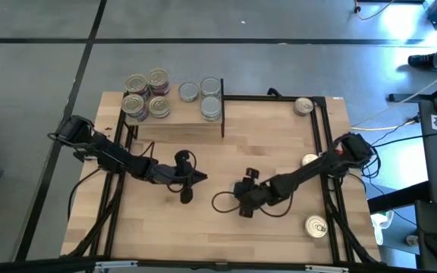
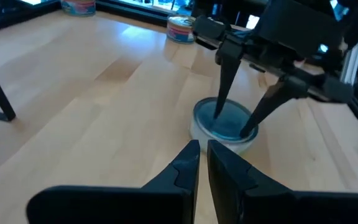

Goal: Stack canned seafood by type on shelf
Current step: Stack the green tuna can on top of the green tuna can on the shelf

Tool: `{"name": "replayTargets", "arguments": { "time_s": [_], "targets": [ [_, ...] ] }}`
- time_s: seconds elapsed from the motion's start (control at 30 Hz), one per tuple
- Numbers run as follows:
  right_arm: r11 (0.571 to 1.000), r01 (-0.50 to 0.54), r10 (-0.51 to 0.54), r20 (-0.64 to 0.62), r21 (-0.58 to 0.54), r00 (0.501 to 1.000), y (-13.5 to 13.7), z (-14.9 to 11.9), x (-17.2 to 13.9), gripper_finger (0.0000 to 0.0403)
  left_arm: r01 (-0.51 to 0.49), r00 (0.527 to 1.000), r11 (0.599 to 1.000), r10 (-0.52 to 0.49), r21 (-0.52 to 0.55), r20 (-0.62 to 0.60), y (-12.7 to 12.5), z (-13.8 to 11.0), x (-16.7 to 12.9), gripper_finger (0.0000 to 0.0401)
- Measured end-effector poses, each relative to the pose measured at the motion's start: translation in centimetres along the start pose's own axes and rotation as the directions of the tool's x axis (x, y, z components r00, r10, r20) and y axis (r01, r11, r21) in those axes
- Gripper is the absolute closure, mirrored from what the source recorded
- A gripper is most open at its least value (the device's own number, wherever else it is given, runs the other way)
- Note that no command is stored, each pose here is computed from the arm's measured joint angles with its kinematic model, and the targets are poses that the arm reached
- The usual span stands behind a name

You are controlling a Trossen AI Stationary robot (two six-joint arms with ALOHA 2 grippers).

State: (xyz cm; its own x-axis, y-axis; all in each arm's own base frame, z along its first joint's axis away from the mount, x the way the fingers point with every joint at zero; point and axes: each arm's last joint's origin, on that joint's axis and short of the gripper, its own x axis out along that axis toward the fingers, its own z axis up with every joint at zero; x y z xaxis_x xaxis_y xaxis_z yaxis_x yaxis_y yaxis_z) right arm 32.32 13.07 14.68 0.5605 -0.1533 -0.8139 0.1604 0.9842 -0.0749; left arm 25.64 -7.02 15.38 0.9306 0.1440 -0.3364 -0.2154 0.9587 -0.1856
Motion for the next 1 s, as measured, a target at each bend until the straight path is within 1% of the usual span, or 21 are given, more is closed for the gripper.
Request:
{"name": "replayTargets", "arguments": {
  "time_s": [0.07, 0.13, 0.27, 0.43, 0.57, 0.63, 0.73, 0.8, 0.9, 1.0],
  "targets": [
    [0.999, 0.002, -0.002, 0.007, -0.049, 1.000, -0.2, 0.7, -0.1, 0.0214, -0.001, 1.000, 1.000, 0.001, -0.025, 0.000, 0.0, 0.0, 0.0, 0.0372],
    [0.994, 0.002, -0.001, 0.011, -0.110, 1.000, -0.2, 1.1, -0.4, 0.0214, -0.001, 1.000, 1.000, 0.001, -0.027, -0.002, 0.0, 0.0, 0.0, 0.0372],
    [0.981, 0.041, -0.027, 0.078, -0.189, 0.997, -0.1, 2.4, -1.4, 0.0214, 0.020, 1.000, 0.999, -0.020, -0.028, -0.018, 0.0, -0.1, 0.0, 0.0372],
    [0.965, 0.047, -0.051, -0.008, -0.259, 0.999, -0.4, 1.4, -3.0, 0.0214, -0.005, 1.000, 0.999, 0.004, -0.048, -0.029, 0.2, -0.3, 0.0, 0.0372],
    [0.939, 0.071, -0.095, -0.056, -0.338, 0.994, -0.4, 0.5, -5.0, 0.0214, 0.000, 1.000, 0.994, -0.003, -0.109, -0.030, 0.2, -0.2, 0.1, 0.0365],
    [0.937, 0.067, -0.094, -0.062, -0.344, 0.994, -0.5, 0.3, -6.1, 0.0214, 0.007, 0.999, 0.993, -0.011, -0.114, -0.033, 0.2, -0.2, 0.1, 0.0345],
    [0.945, 0.074, -0.093, -0.044, -0.318, 0.995, -0.6, 0.2, -8.0, 0.0214, 0.011, 0.999, 0.993, -0.015, -0.116, -0.033, 0.1, -0.2, 0.0, 0.0295],
    [0.956, 0.077, -0.083, -0.009, -0.285, 0.997, -0.5, 0.0, -8.8, 0.0214, 0.016, 0.999, 0.994, -0.019, -0.109, -0.027, 0.1, -0.2, 0.0, 0.0259],
    [0.971, 0.057, -0.057, 0.008, -0.232, 0.998, -0.3, -1.2, -8.9, 0.0214, 0.022, 1.000, 0.995, -0.023, -0.099, -0.017, 0.0, 0.1, 0.1, 0.0218],
    [0.982, 0.043, -0.044, -0.004, -0.184, 0.999, 0.0, -3.0, -8.3, 0.0214, 0.027, 1.000, 0.995, -0.027, -0.091, -0.001, -0.2, 0.6, 0.3, 0.0198]
  ]
}}
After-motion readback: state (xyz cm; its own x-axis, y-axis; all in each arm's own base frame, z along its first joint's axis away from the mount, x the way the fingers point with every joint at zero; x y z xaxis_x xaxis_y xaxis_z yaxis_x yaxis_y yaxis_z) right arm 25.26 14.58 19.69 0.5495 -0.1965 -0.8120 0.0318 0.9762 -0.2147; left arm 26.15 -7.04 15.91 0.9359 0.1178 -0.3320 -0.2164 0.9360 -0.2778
